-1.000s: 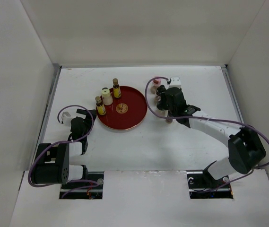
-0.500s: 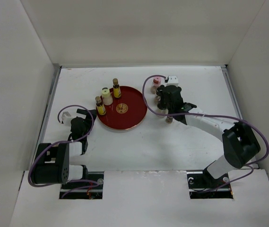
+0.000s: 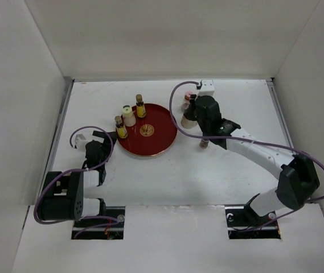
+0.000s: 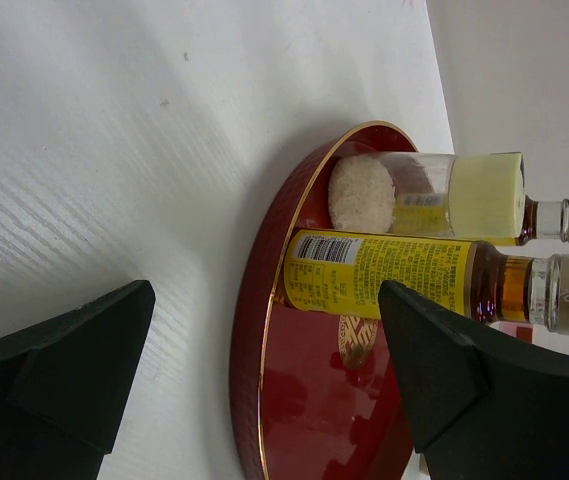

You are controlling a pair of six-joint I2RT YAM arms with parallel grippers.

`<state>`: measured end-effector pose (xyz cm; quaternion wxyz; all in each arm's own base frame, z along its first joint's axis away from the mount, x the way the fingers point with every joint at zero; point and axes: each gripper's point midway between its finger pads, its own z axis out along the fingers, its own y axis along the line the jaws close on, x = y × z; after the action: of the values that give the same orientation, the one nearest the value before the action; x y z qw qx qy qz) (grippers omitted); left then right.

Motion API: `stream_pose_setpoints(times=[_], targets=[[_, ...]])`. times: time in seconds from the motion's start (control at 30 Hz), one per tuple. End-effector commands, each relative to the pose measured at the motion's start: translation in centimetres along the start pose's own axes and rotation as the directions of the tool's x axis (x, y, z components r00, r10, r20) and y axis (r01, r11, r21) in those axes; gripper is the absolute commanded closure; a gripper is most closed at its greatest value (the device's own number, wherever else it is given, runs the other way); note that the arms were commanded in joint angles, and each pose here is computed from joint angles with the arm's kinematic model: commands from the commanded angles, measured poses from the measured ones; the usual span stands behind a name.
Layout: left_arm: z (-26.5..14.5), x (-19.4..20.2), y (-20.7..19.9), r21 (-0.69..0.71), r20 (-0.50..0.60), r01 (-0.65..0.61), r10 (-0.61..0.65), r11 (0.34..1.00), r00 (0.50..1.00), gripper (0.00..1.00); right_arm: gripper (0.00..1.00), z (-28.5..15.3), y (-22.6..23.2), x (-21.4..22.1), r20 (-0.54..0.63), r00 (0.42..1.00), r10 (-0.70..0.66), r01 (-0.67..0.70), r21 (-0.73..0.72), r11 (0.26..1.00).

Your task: Organize the condiment bottles

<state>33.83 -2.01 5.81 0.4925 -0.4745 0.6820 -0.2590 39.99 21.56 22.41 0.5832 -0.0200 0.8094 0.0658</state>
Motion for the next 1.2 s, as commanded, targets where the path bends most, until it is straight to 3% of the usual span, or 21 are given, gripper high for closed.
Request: stream_pose_setpoints(times=[0.0,0.43,0.9,1.1,1.17], targets=[[0.4,-0.5,-1.9,0.053,0.015,0.010,-0.011,0.999,1.000,0.00,0.81,-0.9,3.6,-7.0,0.163,0.983,0.087,-0.073,-0.089,0.993],[0.4,-0.6,-1.9,0.053,0.014,0.013,-0.013,0.999,1.000,0.00,0.82,8.5,13.2,-5.7,0.110,0.989,0.099,-0.071,-0.235,0.970],[0.5,-0.7,-1.7,0.050,0.016,0.017,-0.018,0.999,1.000,0.00,0.80,13.6,16.4,-2.9,0.066,0.990,0.122,-0.099,-0.274,0.956],[0.5,-0.8,-1.6,0.047,0.016,0.018,-0.019,0.999,1.000,0.00,0.72,14.4,16.4,-2.2,0.070,0.992,0.109,-0.087,-0.260,0.962],[0.5,-0.8,-1.7,0.048,0.017,0.018,-0.019,0.999,1.000,0.00,0.63,14.4,16.2,-2.1,0.073,0.993,0.098,-0.076,-0.254,0.964]])
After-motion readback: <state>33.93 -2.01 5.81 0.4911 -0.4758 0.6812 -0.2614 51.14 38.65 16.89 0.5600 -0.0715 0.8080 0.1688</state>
